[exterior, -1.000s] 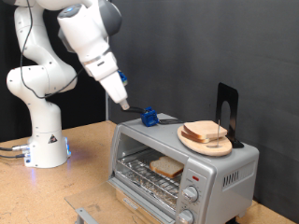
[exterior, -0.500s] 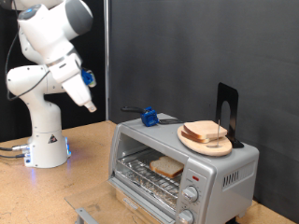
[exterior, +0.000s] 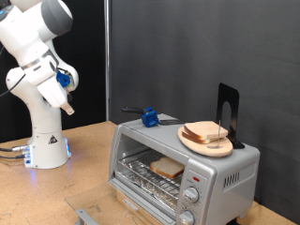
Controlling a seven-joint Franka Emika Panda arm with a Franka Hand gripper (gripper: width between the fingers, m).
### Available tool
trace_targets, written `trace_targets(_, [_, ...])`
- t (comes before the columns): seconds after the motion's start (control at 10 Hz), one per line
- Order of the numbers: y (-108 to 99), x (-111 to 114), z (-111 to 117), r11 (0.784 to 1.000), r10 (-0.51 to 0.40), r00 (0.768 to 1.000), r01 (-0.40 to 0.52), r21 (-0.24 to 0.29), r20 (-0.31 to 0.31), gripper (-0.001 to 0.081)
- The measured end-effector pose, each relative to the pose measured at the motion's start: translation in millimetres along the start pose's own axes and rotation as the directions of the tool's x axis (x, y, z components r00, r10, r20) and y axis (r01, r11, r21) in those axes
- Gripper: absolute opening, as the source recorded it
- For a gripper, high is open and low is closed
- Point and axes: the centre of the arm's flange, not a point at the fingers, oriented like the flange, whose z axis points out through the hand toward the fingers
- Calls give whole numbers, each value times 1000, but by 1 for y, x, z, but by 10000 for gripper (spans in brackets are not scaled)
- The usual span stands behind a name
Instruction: Make a piece of toast with the oven
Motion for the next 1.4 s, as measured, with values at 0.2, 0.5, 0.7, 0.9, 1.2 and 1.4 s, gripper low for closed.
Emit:
trace_targets(0.2, [3, 3, 4, 971, 240, 968, -241, 1, -68, 808])
trace_targets(0.5, [34, 2, 4, 825, 564, 819, -563, 38, -109, 808])
trace_targets(0.7, [29, 1, 7, 819, 573, 815, -570, 59, -80, 808])
trace_targets(0.9, [28, 9, 3, 660, 747, 665, -737, 147, -20, 808])
trace_targets(1.2, [62, 19, -2, 454, 878, 473, -871, 191, 74, 808])
trace_targets(1.4, [89, 20, 0, 410, 898, 430, -895, 177, 92, 808])
